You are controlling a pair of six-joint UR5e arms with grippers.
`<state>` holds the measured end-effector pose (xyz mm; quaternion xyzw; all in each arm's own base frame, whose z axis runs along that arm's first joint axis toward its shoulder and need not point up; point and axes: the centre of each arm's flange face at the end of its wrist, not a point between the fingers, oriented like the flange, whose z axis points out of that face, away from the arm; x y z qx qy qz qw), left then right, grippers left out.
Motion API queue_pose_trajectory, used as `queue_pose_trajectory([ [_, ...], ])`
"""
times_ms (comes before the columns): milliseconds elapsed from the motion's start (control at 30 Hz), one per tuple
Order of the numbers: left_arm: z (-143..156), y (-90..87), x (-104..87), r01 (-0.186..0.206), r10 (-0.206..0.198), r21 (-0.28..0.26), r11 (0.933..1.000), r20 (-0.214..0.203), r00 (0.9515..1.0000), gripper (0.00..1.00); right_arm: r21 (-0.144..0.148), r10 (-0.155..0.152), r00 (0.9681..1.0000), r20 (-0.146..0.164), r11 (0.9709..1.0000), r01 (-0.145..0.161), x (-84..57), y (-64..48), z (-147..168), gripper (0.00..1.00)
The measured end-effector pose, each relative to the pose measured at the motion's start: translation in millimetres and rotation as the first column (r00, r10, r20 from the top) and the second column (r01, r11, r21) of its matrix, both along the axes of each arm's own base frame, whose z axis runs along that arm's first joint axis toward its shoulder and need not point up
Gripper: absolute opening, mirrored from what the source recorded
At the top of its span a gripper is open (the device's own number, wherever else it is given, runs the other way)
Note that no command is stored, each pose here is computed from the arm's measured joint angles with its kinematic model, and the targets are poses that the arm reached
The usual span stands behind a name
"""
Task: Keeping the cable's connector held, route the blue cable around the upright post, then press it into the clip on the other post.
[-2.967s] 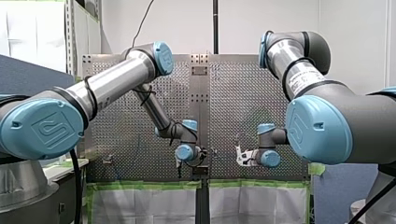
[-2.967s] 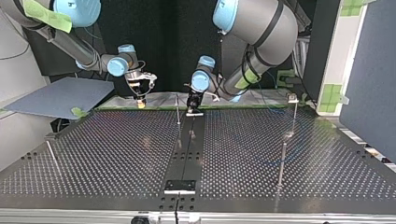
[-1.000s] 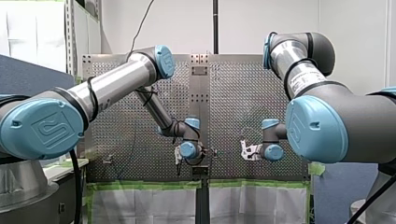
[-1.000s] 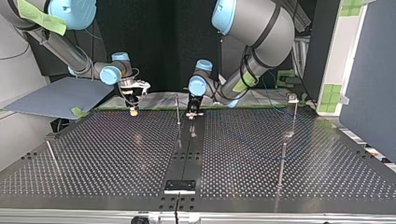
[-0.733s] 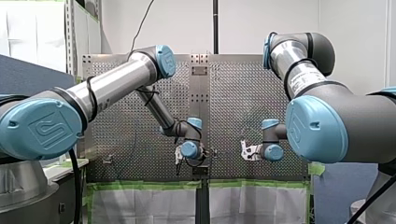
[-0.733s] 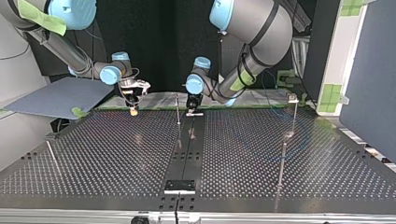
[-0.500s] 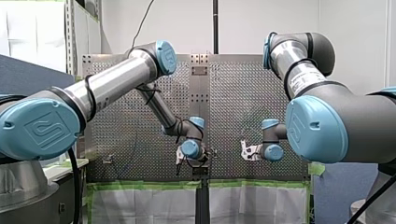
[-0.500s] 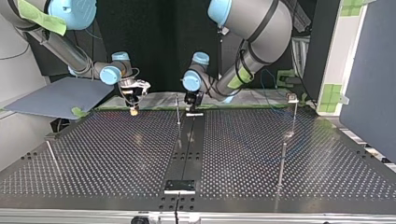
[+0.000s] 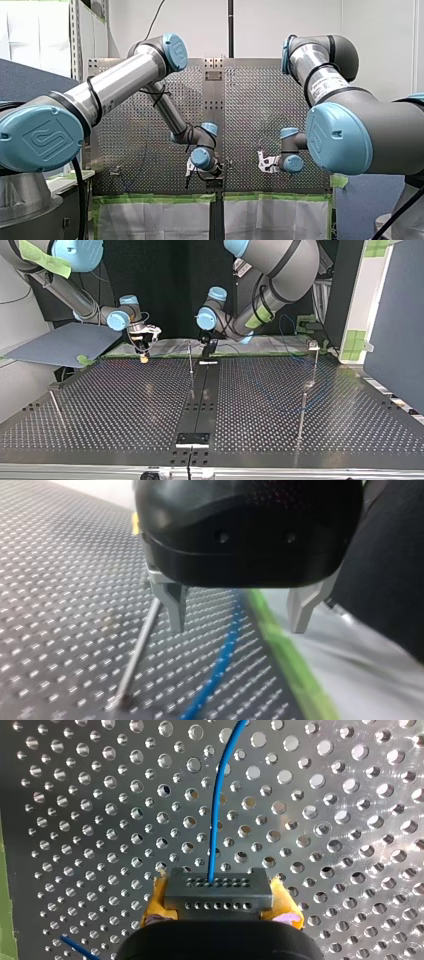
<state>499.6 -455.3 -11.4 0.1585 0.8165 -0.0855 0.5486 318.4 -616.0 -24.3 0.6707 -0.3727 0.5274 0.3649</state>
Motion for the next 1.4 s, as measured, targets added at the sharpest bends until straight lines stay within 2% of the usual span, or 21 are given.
queue_pose_trajectory([
  [133, -5.3, 0.9, -14.2, 0.013, -0.013, 0.007, 0.9999, -0.013, 0.9998, 1.00, 0.002, 0.000, 1.0000, 0.000, 1.0000, 0.000, -0.2, 0.1, -0.2, 0.00],
  [333, 2.9, 1.2, -25.1, 0.019, -0.019, -0.003, 0.9998, 0.006, 0.9998, 1.00, 0.002, 0.000, 1.0000, -0.001, 1.0000, 0.000, -0.3, 0.2, -0.4, 0.00],
  [833, 13.2, -21.1, -36.1, 0.056, -0.052, -0.070, 0.9959, 0.056, 0.9971, 1.00, 0.010, 0.005, 1.0000, 0.001, 0.9999, -0.005, -0.9, 0.7, -0.9, 0.00],
  [1400, 15.0, -26.6, -37.3, 0.056, -0.049, -0.098, 0.9936, 0.074, 0.9961, 1.00, 0.015, 0.005, 1.0000, 0.001, 0.9999, -0.005, -1.2, 1.2, -1.9, 0.00],
])
